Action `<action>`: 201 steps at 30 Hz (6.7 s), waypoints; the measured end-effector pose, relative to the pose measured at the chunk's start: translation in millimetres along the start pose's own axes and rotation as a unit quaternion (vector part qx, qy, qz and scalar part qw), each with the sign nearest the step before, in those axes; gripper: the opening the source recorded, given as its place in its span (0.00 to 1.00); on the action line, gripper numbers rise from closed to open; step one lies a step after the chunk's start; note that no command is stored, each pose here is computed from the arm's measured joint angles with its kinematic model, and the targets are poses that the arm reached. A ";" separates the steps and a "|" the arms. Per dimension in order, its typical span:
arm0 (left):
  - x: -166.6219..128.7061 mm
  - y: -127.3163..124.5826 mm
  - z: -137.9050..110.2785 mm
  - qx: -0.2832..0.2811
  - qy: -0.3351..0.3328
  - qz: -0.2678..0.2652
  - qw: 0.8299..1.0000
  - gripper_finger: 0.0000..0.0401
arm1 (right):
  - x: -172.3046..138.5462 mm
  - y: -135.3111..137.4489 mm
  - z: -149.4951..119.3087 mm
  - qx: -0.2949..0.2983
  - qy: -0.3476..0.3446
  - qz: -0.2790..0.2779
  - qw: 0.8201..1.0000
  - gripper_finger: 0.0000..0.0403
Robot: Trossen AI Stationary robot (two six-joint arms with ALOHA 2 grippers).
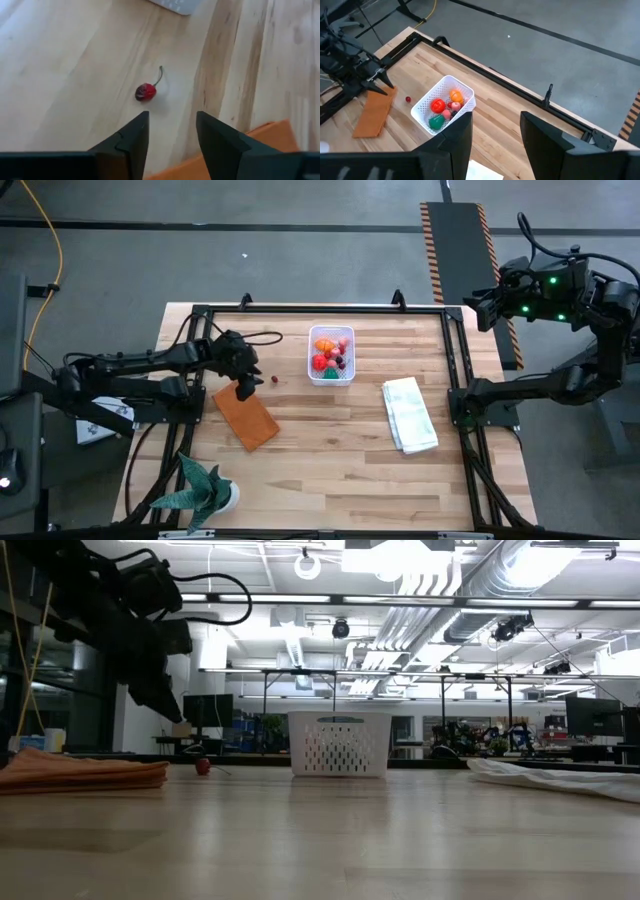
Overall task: Pick and placing Produce into tupperware
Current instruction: Put the red cherry into the white bin
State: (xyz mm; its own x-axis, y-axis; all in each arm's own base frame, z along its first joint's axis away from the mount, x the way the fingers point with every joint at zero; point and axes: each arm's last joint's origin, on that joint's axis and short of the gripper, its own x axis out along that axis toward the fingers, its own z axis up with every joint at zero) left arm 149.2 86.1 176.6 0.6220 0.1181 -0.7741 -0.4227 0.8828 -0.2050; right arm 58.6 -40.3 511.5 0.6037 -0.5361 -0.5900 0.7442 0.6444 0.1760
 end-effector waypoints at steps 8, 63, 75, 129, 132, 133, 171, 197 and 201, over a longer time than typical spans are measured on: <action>2.1 1.3 1.9 0.098 -0.004 0.016 0.995 0.39 | 0.0 0.0 0.0 0.007 0.000 0.000 1.000 0.39; 43.9 11.4 9.4 0.224 0.063 0.011 0.973 0.50 | 11.7 3.7 5.6 0.014 0.015 -0.006 1.000 0.39; 56.8 14.2 23.1 0.296 0.085 0.000 0.951 0.50 | 11.7 3.8 5.6 0.018 0.015 -0.005 1.000 0.39; 73.2 16.4 19.6 0.317 0.110 -0.041 0.941 0.40 | 11.7 3.8 5.8 0.026 0.014 -0.005 1.000 0.39; 73.2 16.4 19.6 0.317 0.110 -0.041 0.941 0.37 | 12.8 4.3 6.6 0.026 0.014 -0.005 1.000 0.39; 73.2 16.4 19.6 0.317 0.110 -0.041 0.941 0.36 | 13.1 4.4 6.7 0.026 0.015 -0.005 1.000 0.39; 79.8 16.9 17.5 0.253 0.115 -0.057 0.959 0.34 | 25.2 8.1 12.1 0.014 0.029 -0.010 0.999 0.39; 81.1 16.5 25.4 0.196 0.088 -0.050 0.975 0.15 | 25.2 8.1 12.1 0.010 0.029 -0.010 0.999 0.39; 78.8 15.5 39.0 0.187 0.073 -0.046 0.979 0.17 | 25.2 8.0 11.7 0.009 0.031 -0.011 0.999 0.39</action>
State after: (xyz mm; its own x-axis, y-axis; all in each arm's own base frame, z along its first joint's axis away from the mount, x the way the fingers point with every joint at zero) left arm 217.3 126.8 135.9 0.5338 -0.0122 -0.8455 -0.0821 0.9944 -0.0662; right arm 83.1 -55.0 507.2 0.5695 -0.5146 -0.6410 0.7621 0.6228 0.1771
